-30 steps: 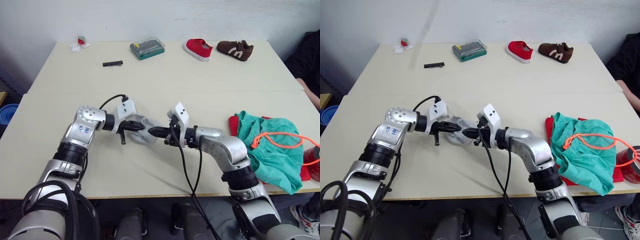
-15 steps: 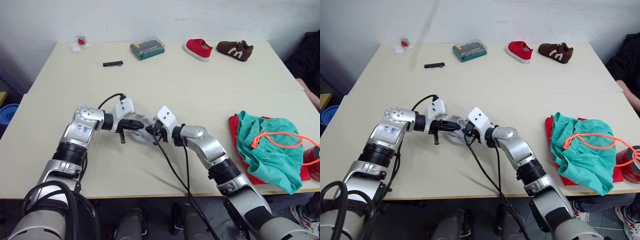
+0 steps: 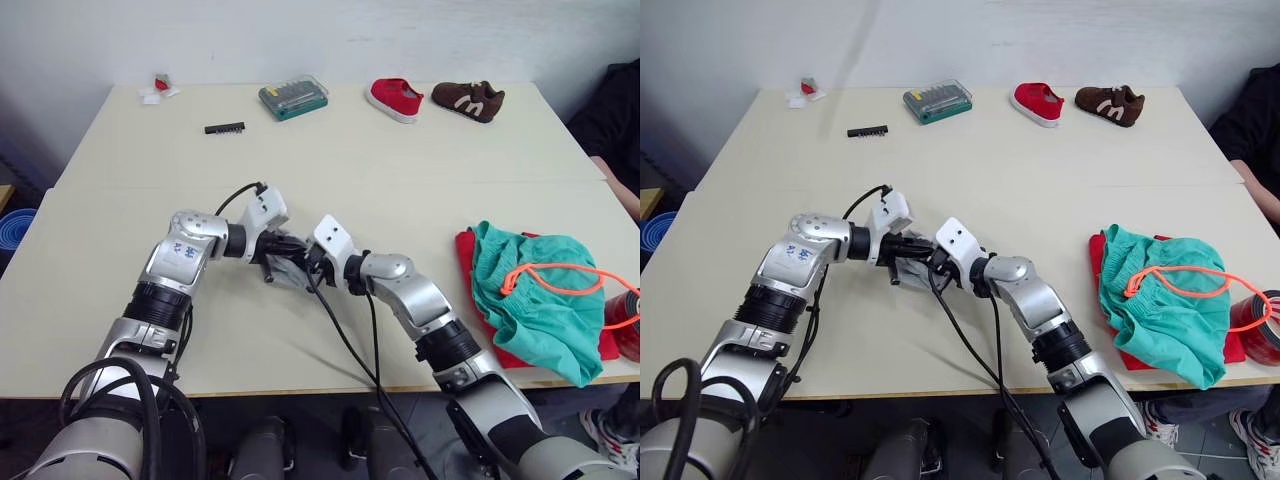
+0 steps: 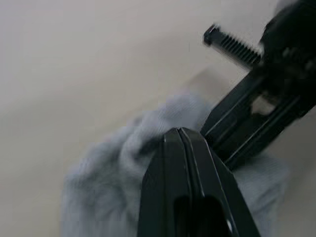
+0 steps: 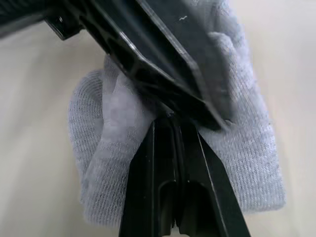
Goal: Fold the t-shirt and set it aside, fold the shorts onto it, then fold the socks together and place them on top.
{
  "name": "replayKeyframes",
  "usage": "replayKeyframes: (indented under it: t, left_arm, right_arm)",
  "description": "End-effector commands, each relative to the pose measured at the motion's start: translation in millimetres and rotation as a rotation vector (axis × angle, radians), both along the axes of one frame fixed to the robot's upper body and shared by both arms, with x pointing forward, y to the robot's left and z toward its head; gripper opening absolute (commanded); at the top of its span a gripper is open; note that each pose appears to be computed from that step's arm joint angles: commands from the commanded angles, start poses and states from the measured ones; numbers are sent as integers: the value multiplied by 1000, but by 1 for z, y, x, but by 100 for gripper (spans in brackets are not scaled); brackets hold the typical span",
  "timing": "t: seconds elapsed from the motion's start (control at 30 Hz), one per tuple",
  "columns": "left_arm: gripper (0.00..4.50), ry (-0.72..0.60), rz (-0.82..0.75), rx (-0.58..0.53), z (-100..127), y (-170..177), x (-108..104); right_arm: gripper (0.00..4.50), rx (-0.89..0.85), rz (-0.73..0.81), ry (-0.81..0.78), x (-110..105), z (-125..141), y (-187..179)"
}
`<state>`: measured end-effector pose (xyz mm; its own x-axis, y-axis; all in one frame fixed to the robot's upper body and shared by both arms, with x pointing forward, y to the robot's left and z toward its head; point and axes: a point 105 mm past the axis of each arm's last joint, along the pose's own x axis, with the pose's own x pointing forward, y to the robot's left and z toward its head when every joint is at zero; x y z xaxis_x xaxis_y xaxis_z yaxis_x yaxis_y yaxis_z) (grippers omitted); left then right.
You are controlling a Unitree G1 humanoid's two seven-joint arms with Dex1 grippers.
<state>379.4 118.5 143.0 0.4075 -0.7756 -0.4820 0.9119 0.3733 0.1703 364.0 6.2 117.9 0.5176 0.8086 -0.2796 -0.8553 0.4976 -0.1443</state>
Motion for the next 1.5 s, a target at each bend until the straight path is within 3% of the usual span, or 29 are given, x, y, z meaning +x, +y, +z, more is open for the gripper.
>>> replayKeyframes:
  t: [0.03,0.13,0.3,0.37,0.5,0.7,0.83,0.97,1.07,1.27,1.37,1.5]
  left_arm:
    - [0,-37,-10,97,-9,14,-2]
    - [0,-95,58,171,-16,31,7]
    - [0,-148,155,144,1,55,17]
    - [0,-145,163,59,15,55,18]
    - [0,-83,55,-253,56,22,6]
    - [0,-74,-73,-305,71,-14,-11]
    - [0,-64,-92,-224,53,-22,-15]
    - [0,-74,17,-12,8,4,-1]
    - [0,-91,38,67,-10,20,2]
    - [0,-85,39,33,-12,22,1]
    - [0,-77,31,30,-17,20,-2]
    - [0,-75,31,21,-19,21,-4]
  right_arm:
    - [2,-57,-47,72,1,-23,-15]
    - [2,-50,-49,74,1,-22,-14]
    - [2,-48,-45,77,0,-22,-15]
    - [2,-50,-44,76,0,-22,-15]
    - [2,-50,-41,74,-1,-21,-13]
    - [2,-53,-36,70,-2,-21,-10]
    - [2,-56,-37,67,-2,-22,-10]
    - [2,-45,-32,58,-5,-17,-10]
    - [2,-32,-20,52,-9,-13,-10]
    - [2,68,4,67,-23,8,-19]
    - [2,181,-54,199,-28,18,-40]
    - [128,293,-76,407,-42,16,-61]
